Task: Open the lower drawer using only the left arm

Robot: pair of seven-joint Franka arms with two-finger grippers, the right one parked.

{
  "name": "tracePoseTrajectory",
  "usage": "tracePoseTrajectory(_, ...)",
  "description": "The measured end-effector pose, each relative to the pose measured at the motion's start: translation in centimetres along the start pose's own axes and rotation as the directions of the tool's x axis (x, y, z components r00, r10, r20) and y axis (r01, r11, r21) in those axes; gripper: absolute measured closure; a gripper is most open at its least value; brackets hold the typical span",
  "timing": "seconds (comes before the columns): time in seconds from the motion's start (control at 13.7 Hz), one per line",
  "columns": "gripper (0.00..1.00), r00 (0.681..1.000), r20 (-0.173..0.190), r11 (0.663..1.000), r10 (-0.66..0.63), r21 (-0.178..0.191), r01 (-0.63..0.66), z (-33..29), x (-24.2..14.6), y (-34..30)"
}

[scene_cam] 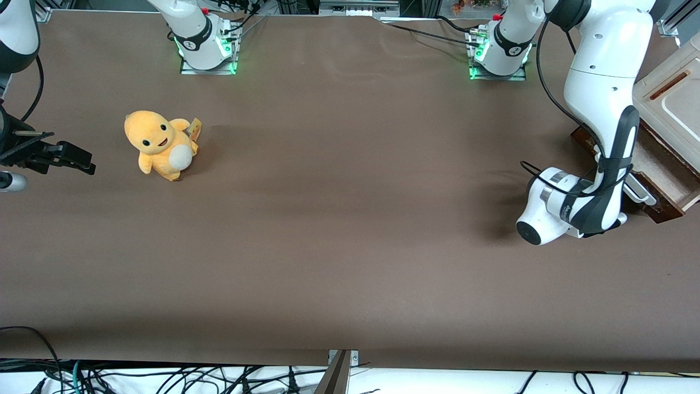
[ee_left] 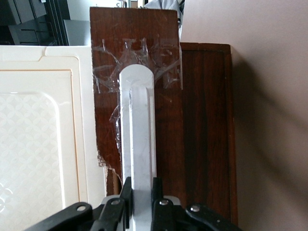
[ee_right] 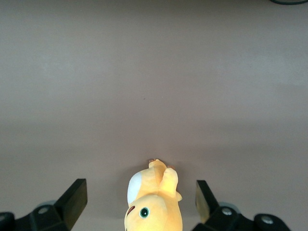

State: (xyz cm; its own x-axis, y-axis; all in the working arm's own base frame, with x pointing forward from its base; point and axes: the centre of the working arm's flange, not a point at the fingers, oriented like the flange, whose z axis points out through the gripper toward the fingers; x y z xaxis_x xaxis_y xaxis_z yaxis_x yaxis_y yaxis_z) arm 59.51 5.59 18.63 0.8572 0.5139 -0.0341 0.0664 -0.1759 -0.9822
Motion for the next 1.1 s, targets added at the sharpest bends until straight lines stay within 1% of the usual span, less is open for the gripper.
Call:
tracePoseTrajectory(0.22,0.81,1.0,-0.001,1.0,0.007,0.005,-0.007,0.0,-0.1,0.6)
tracePoseTrajectory(0.29,0.77,1.0,0.001,1.0,0.013,0.009,-0.013,0.1,-0.1,0.7)
tracePoseTrajectory(0.44,0.56,1.0,0.007,1.0,0.02,0.016,-0.02,0.4,-0.1,0.7)
tracePoseTrajectory(0.58,0.37,1.0,0.015,0.999,0.021,0.025,-0.022,0.5,-0.1,0.6)
tracePoseTrajectory(0.73,0.15,1.0,0.018,0.999,0.02,0.028,-0.02,0.5,-0.1,0.5)
tracePoseTrajectory(0.8,0.06,1.0,0.02,0.999,0.022,0.03,-0.023,0.4,0.0,0.3)
tracePoseTrajectory(0.88,0.0,0.999,0.02,0.999,0.03,0.029,-0.031,0.2,0.0,0.2)
tracePoseTrajectory(1.02,0.0,0.998,0.013,0.998,0.061,0.013,-0.061,-0.8,0.5,-0.6)
tracePoseTrajectory(1.1,0.0,0.997,0.013,0.997,0.08,-0.007,-0.08,-1.5,0.9,-1.3)
